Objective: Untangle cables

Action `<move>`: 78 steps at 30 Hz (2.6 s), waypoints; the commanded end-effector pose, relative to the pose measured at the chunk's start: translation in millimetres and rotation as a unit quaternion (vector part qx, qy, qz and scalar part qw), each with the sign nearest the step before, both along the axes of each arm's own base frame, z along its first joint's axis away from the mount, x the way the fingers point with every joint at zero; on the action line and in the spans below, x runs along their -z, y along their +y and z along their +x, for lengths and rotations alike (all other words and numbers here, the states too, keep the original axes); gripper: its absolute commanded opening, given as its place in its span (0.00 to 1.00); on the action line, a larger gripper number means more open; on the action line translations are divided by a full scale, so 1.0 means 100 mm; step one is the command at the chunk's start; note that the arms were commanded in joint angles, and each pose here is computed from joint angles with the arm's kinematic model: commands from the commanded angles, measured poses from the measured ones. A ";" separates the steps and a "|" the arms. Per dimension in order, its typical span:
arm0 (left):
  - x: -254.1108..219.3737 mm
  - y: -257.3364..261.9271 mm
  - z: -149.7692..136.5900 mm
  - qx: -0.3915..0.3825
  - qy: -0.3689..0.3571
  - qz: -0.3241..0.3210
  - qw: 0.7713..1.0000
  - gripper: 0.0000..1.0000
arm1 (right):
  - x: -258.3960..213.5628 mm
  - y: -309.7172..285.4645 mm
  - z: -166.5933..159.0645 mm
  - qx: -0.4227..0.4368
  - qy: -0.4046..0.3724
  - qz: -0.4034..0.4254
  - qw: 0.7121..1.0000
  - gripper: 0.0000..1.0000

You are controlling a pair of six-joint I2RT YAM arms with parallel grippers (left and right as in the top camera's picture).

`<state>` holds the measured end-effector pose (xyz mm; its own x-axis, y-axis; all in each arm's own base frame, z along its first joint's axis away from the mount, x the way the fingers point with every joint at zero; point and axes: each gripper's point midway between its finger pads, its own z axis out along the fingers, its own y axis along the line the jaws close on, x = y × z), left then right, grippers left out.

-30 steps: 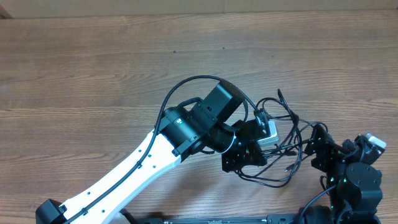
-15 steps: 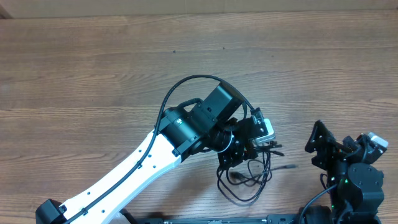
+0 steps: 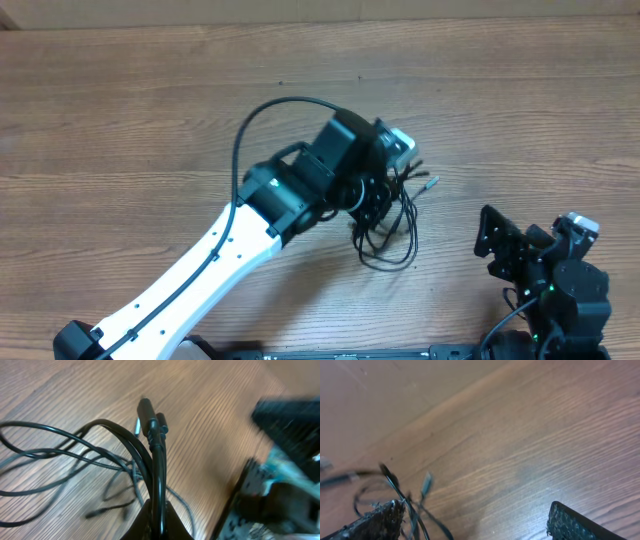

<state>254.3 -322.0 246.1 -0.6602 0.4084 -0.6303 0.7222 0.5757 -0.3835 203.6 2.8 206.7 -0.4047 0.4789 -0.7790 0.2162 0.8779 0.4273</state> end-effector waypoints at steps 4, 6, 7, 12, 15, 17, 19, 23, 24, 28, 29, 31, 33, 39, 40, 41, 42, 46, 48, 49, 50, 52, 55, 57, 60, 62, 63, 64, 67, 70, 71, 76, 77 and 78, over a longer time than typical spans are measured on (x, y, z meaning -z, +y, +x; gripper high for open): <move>-0.59 -0.20 -0.25 0.095 0.069 -0.157 0.981 0.04 | 0.23 0.16 0.07 -0.043 0.010 0.017 0.999 0.91; -0.72 -0.25 -0.37 0.136 0.078 -0.189 0.969 0.04 | 0.24 0.22 0.11 -0.064 0.000 0.010 0.998 0.91; -0.76 -0.26 -0.41 0.148 0.080 -0.198 0.966 0.04 | 0.25 0.22 0.11 -0.069 -0.002 0.005 0.998 0.91; -0.94 -0.29 -0.52 0.175 0.111 -0.236 0.950 0.04 | 0.38 0.22 0.12 -0.070 0.011 0.003 0.998 0.91; -1.04 -0.32 -0.52 0.180 0.108 -0.253 0.944 0.04 | 0.43 0.22 0.12 -0.070 0.015 0.004 0.997 0.91; -1.11 -0.34 -0.48 0.178 0.101 -0.265 0.942 0.04 | 0.43 0.23 0.12 -0.071 0.015 0.004 0.997 0.91; -1.18 -0.35 -0.44 0.177 0.089 -0.275 0.941 0.04 | 0.43 0.23 0.12 -0.072 0.015 0.005 0.997 0.91; -1.20 -0.26 -0.16 0.132 0.062 -0.278 0.950 0.04 | 0.43 0.25 0.12 -0.078 0.015 0.008 0.997 0.91; -1.19 -0.24 -0.12 0.124 0.059 -0.277 0.951 0.04 | 0.43 0.25 0.12 -0.078 0.015 0.008 0.997 0.91; -1.16 -0.06 0.23 0.037 0.081 -0.276 0.957 0.04 | 0.43 0.26 0.12 -0.079 0.015 0.009 0.997 0.91; -1.15 -0.03 0.27 0.024 0.088 -0.277 0.957 0.04 | 0.43 0.26 0.12 -0.080 0.015 0.009 0.997 0.91; -1.15 0.03 0.36 -0.001 0.101 -0.280 0.955 0.04 | 0.43 0.26 0.12 -0.080 0.015 0.009 0.997 0.91; -1.16 0.04 0.38 -0.010 0.110 -0.283 0.953 0.04 | 0.43 0.27 0.12 -0.081 0.015 0.010 0.997 0.91; -1.18 -0.01 0.33 -0.019 0.145 -0.290 0.946 0.04 | 0.35 0.36 0.14 -0.106 -0.002 0.022 0.994 0.91; -1.19 -0.02 0.32 -0.023 0.153 -0.293 0.943 0.04 | 0.35 0.36 0.14 -0.106 -0.002 0.022 0.994 0.91; -1.21 -0.03 0.32 -0.027 0.162 -0.298 0.940 0.04 | 0.35 0.36 0.14 -0.106 -0.002 0.022 0.994 0.91; -1.24 -0.04 0.32 -0.027 0.164 -0.302 0.939 0.04 | 0.35 0.36 0.14 -0.106 -0.002 0.022 0.994 0.91; -1.35 -0.09 0.31 -0.025 0.170 -0.321 0.931 0.04 | 0.35 0.37 0.14 -0.108 -0.002 0.023 0.994 0.91; -1.40 -0.12 0.29 -0.021 0.171 -0.329 0.929 0.04 | 0.35 0.39 0.13 -0.113 -0.002 0.026 0.993 0.91; -1.41 -0.14 0.28 -0.021 0.175 -0.329 0.928 0.04 | 0.35 0.39 0.13 -0.113 -0.002 0.026 0.993 0.91; -1.42 -0.15 0.26 -0.018 0.177 -0.331 0.927 0.04 | 0.35 0.39 0.13 -0.113 -0.002 0.026 0.993 0.91; -1.42 -0.19 0.21 -0.011 0.179 -0.330 0.927 0.04 | 0.35 0.39 0.13 -0.113 -0.002 0.026 0.993 0.91; -1.43 -0.32 0.06 0.010 0.182 -0.327 0.927 0.04 | 0.35 0.39 0.13 -0.113 -0.003 0.025 0.993 0.91; -1.44 -0.39 0.02 0.010 0.177 -0.328 0.928 0.04 | 0.35 0.39 0.13 -0.113 -0.003 0.026 0.993 0.91; -1.44 -0.42 0.04 -0.002 0.168 -0.329 0.929 0.04 | 0.35 0.39 0.13 -0.113 -0.002 0.026 0.993 0.91; -1.46 -0.44 0.03 0.001 0.164 -0.332 0.929 0.04 | 0.35 0.39 0.13 -0.113 -0.002 0.026 0.993 0.91; -1.46 -0.44 0.03 0.001 0.165 -0.333 0.929 0.04 | 0.35 0.39 0.13 -0.113 -0.002 0.026 0.993 0.91; -1.46 -0.45 0.02 -0.001 0.172 -0.333 0.927 0.04 | 0.35 0.39 0.13 -0.113 -0.002 0.025 0.993 0.91; -1.48 -0.47 -0.10 0.021 0.195 -0.332 0.923 0.04 | 0.35 0.38 0.13 -0.110 -0.002 0.024 0.994 0.91; -1.49 -0.50 -0.28 0.061 0.214 -0.327 0.918 0.04 | 0.36 0.23 0.16 -0.073 -0.003 0.005 0.997 0.91; -1.50 -0.51 -0.34 0.073 0.219 -0.325 0.917 0.04 | 0.34 0.19 0.17 -0.060 -0.006 -0.002 0.998 0.91; -1.50 -0.60 -0.46 0.083 0.221 -0.322 0.917 0.04 | 0.31 0.22 0.18 -0.069 -0.012 0.003 0.998 0.91; -1.49 -0.60 -0.45 0.080 0.219 -0.323 0.917 0.04 | 0.32 0.25 0.18 -0.076 -0.011 0.006 0.997 0.91; -1.49 -0.61 -0.41 0.071 0.214 -0.323 0.919 0.04 | 0.32 0.29 0.17 -0.086 -0.011 0.012 0.996 0.91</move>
